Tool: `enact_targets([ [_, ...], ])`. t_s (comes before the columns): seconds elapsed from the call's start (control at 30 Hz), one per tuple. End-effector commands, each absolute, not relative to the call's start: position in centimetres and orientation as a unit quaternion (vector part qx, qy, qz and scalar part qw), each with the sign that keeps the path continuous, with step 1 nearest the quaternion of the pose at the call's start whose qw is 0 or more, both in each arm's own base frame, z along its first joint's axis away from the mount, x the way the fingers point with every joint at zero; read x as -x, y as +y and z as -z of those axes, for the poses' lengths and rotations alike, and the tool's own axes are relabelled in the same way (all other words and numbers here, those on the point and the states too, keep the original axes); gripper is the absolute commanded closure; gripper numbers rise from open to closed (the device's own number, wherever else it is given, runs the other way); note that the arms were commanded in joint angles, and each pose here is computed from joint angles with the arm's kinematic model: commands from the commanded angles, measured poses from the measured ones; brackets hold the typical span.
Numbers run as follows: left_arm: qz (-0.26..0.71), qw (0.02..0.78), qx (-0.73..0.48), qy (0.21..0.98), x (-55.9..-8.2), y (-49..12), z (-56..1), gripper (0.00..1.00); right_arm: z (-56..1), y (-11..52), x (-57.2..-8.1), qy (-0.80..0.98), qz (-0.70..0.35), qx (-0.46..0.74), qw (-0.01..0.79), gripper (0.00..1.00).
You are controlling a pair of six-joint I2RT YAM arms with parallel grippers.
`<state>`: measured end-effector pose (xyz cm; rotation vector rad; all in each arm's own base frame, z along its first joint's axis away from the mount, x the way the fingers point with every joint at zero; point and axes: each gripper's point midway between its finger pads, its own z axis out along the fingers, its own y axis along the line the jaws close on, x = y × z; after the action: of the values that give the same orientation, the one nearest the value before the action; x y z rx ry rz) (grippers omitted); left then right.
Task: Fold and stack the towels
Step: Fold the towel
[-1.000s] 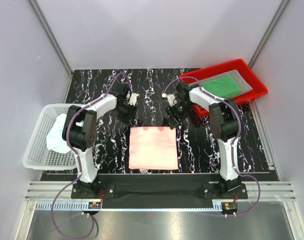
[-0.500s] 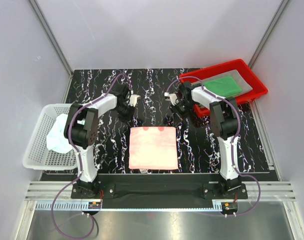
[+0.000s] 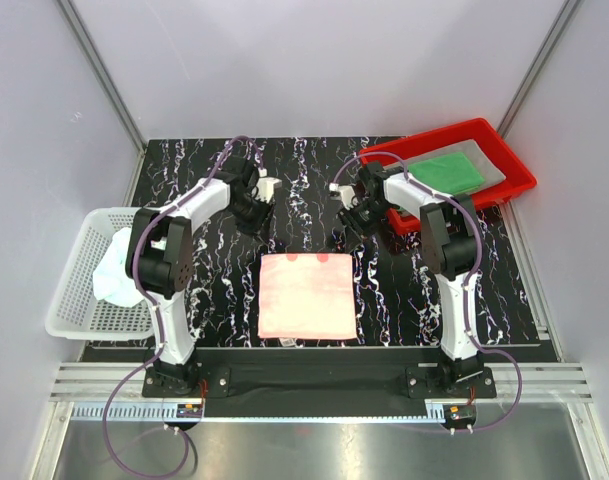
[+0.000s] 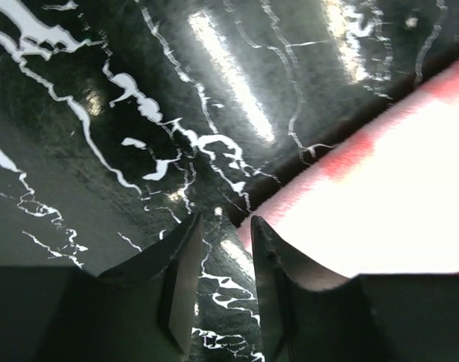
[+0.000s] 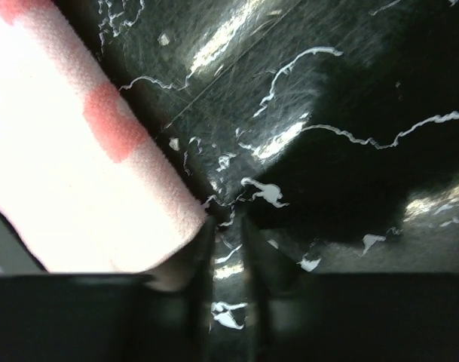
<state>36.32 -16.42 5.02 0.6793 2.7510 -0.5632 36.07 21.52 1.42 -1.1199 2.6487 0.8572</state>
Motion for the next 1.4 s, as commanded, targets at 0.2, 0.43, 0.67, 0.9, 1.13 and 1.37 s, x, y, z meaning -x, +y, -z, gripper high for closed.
enact_targets([
  [0.2,0.251,0.113,-0.278,0.92,-34.9,-18.1,-5.6,0.58,-4.3,22.5,-36.3,0.862,-0.31,0.39,0.095,0.51],
  [0.43,0.238,0.086,-0.276,0.927,-34.2,-17.5,-3.4,0.6,-3.3,22.4,-35.4,0.858,-0.319,0.396,0.074,0.5],
  [0.67,0.23,0.071,-0.279,0.93,-33.7,-17.3,-2.1,0.65,-2.3,22.4,-34.5,0.856,-0.33,0.394,0.059,0.55],
  [0.9,0.225,0.064,-0.278,0.932,-33.1,-17.1,-1.4,0.66,-0.3,22.2,-33.8,0.864,-0.315,0.392,0.037,0.59],
  [1.13,0.19,0.065,-0.278,0.939,-33.4,-16.5,-0.6,0.82,0.3,22.5,-33.5,0.866,-0.302,0.398,0.032,0.66],
  [1.37,0.175,0.083,-0.271,0.943,-34.3,-16.3,-1.6,1.0,-0.5,22.2,-34.6,0.871,-0.281,0.399,0.056,1.0],
])
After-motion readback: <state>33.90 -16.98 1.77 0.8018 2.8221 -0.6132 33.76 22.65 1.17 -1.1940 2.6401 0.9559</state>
